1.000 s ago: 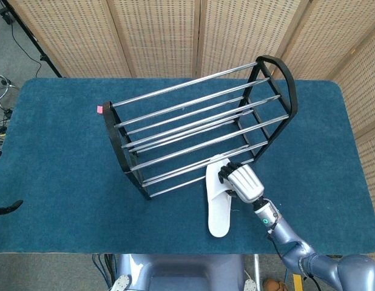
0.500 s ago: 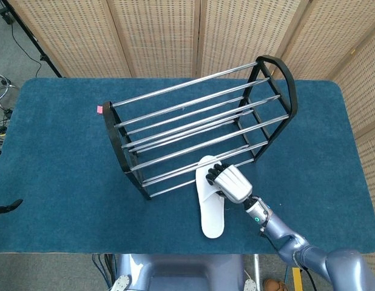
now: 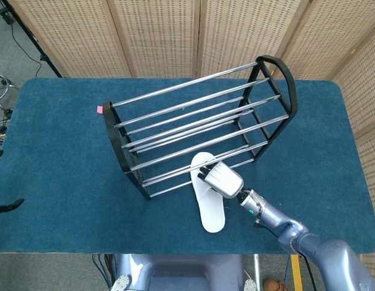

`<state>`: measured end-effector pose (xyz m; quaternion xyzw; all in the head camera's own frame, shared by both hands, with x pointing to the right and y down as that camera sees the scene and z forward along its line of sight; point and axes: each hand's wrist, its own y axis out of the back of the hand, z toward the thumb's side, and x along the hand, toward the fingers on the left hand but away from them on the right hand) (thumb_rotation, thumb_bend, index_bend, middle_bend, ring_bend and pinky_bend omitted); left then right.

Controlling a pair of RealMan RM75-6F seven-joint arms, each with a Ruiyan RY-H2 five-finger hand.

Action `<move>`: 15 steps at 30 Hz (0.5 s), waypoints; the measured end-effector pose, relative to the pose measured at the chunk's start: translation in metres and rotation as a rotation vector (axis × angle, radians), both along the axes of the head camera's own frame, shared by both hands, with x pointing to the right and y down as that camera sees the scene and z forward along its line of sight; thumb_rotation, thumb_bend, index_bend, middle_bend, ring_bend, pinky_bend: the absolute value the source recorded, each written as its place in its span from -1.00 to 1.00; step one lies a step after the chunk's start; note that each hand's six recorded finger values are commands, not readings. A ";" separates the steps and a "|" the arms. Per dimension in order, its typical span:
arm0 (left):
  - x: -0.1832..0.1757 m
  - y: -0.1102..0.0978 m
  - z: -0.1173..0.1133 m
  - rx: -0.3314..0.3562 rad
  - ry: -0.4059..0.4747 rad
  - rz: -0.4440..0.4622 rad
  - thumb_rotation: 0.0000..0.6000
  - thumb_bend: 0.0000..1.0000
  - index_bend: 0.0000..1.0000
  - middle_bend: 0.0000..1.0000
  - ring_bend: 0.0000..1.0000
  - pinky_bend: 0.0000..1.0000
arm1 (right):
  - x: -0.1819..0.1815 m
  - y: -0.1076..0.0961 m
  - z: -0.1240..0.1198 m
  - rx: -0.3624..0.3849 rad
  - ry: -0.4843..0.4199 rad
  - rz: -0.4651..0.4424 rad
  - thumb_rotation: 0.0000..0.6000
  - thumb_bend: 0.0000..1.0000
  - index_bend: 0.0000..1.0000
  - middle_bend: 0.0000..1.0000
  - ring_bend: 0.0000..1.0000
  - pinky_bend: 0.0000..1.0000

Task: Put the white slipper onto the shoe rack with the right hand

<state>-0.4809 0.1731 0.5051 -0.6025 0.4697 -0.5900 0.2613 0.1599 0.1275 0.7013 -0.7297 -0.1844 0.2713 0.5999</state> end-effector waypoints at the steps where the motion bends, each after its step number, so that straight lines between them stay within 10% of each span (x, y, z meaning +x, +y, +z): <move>1: 0.000 0.000 0.000 -0.001 0.000 -0.001 1.00 -1.00 -1.00 -1.00 -1.00 -1.00 | -0.001 -0.001 0.000 0.004 0.003 -0.006 1.00 0.01 0.25 0.08 -0.06 0.23; 15: -0.001 -0.001 0.002 -0.006 -0.002 -0.009 1.00 -1.00 -1.00 -1.00 -1.00 -1.00 | -0.010 -0.013 0.004 0.023 -0.002 -0.016 1.00 0.01 0.25 0.08 -0.06 0.23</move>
